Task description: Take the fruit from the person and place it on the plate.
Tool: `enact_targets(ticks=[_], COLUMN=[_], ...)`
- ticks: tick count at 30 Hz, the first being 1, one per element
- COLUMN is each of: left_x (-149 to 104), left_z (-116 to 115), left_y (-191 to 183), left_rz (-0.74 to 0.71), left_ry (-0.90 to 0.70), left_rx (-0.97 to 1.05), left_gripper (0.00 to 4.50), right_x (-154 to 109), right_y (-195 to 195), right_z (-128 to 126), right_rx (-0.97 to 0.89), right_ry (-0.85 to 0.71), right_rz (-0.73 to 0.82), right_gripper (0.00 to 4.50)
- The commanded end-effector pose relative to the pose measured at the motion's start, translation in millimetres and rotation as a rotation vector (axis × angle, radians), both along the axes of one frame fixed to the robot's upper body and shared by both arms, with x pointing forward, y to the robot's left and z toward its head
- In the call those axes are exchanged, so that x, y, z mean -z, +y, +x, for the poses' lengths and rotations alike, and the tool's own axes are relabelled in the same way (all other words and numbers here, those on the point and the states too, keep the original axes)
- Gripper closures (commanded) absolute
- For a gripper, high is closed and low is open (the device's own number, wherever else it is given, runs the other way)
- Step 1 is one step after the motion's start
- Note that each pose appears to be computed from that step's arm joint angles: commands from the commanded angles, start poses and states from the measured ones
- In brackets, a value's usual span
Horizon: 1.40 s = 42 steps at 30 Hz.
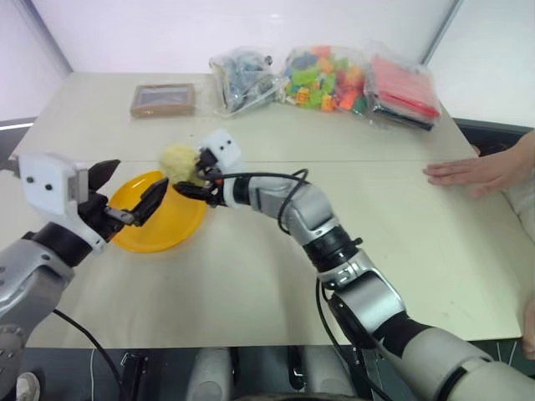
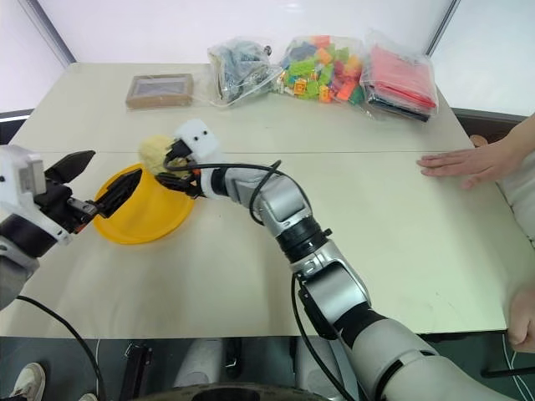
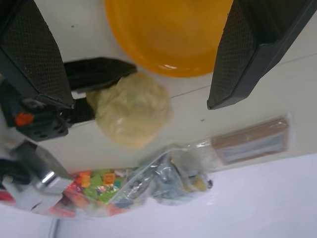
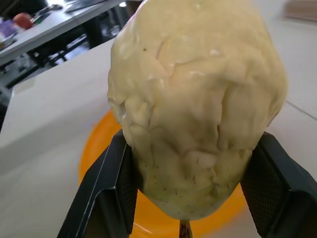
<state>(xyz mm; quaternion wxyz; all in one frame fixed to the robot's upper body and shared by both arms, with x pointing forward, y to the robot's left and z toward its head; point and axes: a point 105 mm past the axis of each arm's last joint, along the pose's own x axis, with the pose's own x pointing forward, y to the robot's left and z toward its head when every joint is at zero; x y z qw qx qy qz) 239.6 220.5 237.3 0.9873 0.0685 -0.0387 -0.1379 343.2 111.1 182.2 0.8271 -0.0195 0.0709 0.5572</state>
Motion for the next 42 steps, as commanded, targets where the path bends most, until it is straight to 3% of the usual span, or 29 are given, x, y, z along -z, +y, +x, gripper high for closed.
enact_targets(ticks=[1, 13, 18, 20, 23, 27, 42], left_x=[-14.3, -20.3, -18.8, -17.5, -14.6, -1.7, 14.2], left_z=[-11.6, -29.6, -30.4, -29.8, -29.2, -33.5, -42.0], left_y=[1.6, 14.2, 12.5, 11.4, 7.0, -6.6, 3.8], left_rz=[0.043, 0.062, 0.055, 0.053, 0.042, 0.035, 0.026], left_ry=[-0.058, -0.057, -0.046, -0.041, -0.024, 0.051, 0.134], left_rx=[-0.033, -0.113, -0.108, -0.104, -0.076, 0.010, -0.064], left_gripper=[0.00, 0.00, 0.00, 0.00, 0.00, 0.00, 0.00], right_x=[-11.6, 32.3, 38.2, 41.3, 43.6, 43.3, 3.2], right_y=[22.4, 39.3, 37.8, 36.2, 34.0, 26.8, -3.4], right_z=[-11.7, -12.4, -13.6, -13.7, -15.4, -14.6, -2.7], right_rx=[-0.070, -0.084, -0.095, -0.094, -0.101, -0.105, -0.070], right_ry=[-0.067, -0.095, -0.087, -0.082, -0.080, -0.067, -0.136], right_rz=[0.025, -0.079, -0.084, -0.091, -0.094, -0.099, -0.038], right_gripper=[2.29, 2.29, 2.29, 1.23, 0.03, 0.03, 0.03])
